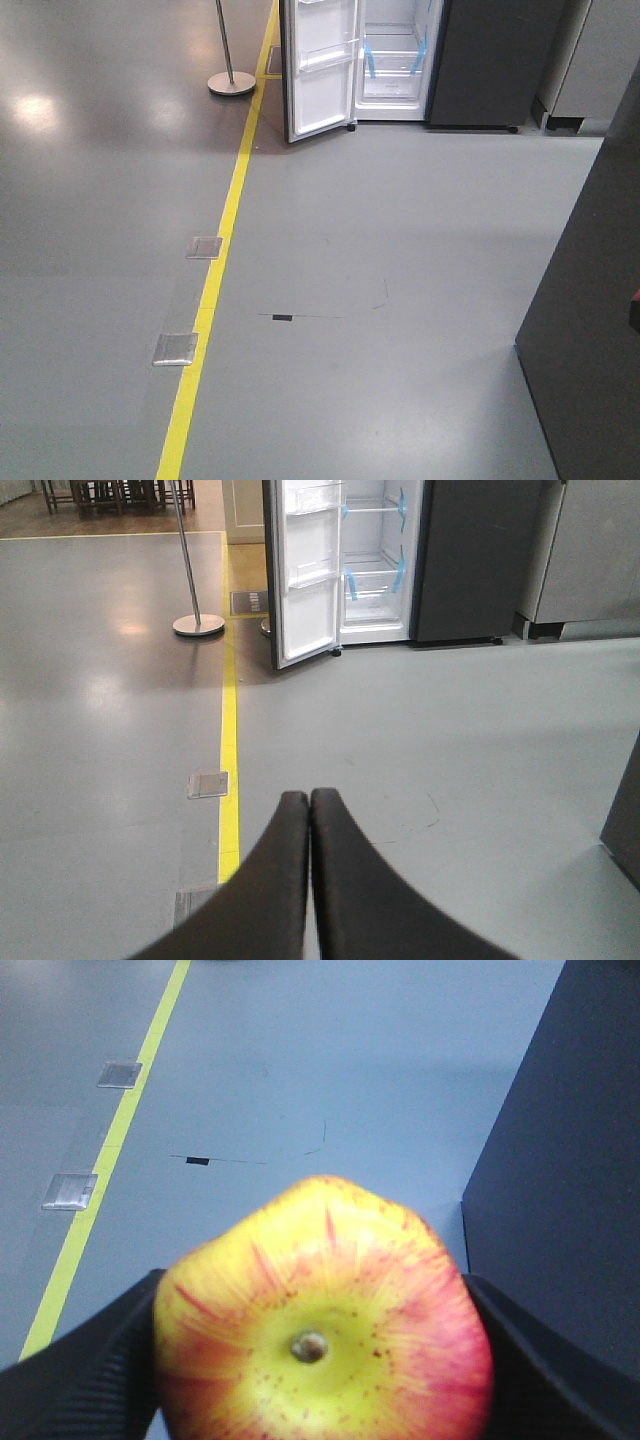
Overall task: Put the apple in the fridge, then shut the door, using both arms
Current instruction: 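Drive toward the open white refrigerator with the apple held, then continue driving up to the refrigerator's open door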
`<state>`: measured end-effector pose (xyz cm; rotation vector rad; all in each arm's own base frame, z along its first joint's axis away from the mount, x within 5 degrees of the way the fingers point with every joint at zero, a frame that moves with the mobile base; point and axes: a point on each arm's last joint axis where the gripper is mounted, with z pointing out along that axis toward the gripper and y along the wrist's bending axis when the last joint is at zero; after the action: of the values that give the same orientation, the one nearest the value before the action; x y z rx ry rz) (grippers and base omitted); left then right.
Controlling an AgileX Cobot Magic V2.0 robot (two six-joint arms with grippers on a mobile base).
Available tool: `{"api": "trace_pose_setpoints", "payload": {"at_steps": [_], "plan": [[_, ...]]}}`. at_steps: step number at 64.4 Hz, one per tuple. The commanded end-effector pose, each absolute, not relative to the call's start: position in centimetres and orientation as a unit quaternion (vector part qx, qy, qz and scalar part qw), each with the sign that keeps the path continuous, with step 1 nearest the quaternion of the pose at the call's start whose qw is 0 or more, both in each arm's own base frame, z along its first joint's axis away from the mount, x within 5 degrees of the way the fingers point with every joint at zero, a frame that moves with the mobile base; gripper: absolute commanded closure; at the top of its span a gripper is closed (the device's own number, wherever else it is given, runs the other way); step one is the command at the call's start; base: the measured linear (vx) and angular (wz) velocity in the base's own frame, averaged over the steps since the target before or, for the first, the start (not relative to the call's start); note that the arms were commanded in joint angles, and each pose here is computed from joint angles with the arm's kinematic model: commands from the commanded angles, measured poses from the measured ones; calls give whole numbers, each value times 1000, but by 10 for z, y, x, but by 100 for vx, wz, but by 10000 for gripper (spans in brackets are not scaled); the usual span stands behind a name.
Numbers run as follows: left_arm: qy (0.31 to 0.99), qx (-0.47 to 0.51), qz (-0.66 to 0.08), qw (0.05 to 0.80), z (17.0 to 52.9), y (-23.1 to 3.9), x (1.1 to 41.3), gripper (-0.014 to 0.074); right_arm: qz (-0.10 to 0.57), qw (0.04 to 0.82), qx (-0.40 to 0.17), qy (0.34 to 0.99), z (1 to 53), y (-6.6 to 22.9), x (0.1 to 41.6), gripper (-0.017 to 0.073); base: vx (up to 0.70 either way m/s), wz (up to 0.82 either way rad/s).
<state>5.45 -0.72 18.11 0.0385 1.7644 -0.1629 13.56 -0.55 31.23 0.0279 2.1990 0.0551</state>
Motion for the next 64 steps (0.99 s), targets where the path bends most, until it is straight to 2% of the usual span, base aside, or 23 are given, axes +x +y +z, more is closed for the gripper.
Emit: {"api": "trace_pose_setpoints", "payload": {"at_steps": [1, 64], "plan": [[751, 16, -77, 656, 181, -8, 55, 599, 16, 498, 16, 867, 327, -7, 139, 372, 14, 0], [751, 16, -77, 656, 181, -8, 55, 599, 16, 498, 16, 867, 327, -7, 139, 372, 12, -3]]}}
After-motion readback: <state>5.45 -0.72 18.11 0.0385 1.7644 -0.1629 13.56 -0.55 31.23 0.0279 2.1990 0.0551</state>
